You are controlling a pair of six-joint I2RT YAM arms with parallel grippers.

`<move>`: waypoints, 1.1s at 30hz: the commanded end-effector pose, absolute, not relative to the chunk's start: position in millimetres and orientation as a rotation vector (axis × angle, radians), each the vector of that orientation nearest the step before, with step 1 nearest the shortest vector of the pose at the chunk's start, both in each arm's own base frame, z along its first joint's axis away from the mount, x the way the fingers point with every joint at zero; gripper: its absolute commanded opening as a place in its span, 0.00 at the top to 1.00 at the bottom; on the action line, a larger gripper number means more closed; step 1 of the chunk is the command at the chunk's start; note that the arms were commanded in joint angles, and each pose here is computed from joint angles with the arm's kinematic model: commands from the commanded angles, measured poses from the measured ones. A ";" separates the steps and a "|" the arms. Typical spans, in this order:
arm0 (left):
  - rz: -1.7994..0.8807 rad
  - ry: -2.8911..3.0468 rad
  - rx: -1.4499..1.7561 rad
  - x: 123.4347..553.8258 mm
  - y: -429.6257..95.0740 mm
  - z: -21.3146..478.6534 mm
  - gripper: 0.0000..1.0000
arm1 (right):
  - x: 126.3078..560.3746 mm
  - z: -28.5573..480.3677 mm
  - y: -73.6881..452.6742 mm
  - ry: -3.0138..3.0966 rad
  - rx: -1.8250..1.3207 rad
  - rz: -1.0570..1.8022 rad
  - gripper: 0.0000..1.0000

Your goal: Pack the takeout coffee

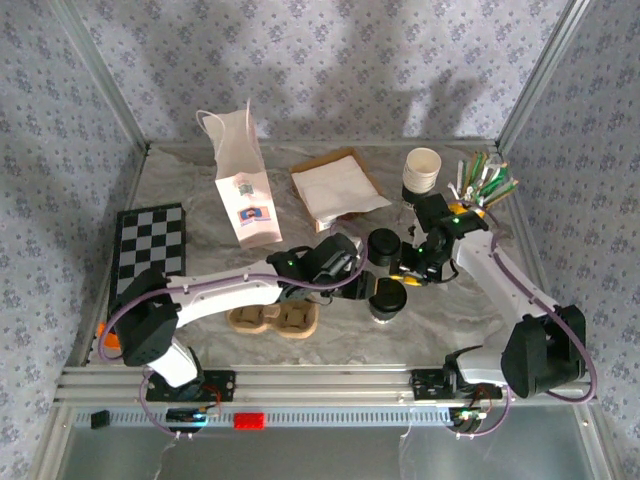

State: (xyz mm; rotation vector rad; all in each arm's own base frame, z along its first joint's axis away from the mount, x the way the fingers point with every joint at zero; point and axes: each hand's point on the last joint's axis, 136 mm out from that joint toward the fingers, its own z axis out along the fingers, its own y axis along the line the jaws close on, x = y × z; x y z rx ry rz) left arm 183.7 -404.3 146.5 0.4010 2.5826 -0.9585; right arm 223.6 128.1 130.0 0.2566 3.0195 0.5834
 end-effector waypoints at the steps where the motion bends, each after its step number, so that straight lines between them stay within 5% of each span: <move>1: -1.006 2.621 0.394 167.2 -404.1 157.0 0.51 | 221.6 130.7 127.1 3.026 0.206 0.561 0.66; 7: -1.113 2.621 0.434 148.2 -424.2 155.2 0.50 | 216.9 142.1 125.2 2.997 0.244 0.570 0.64; 21: -1.056 2.547 0.498 180.6 -435.5 145.5 0.64 | 179.4 140.6 120.7 3.045 0.252 0.589 0.66; 33: -1.039 2.455 0.569 204.9 -443.2 161.0 0.58 | 162.4 144.6 139.3 3.021 0.274 0.654 0.65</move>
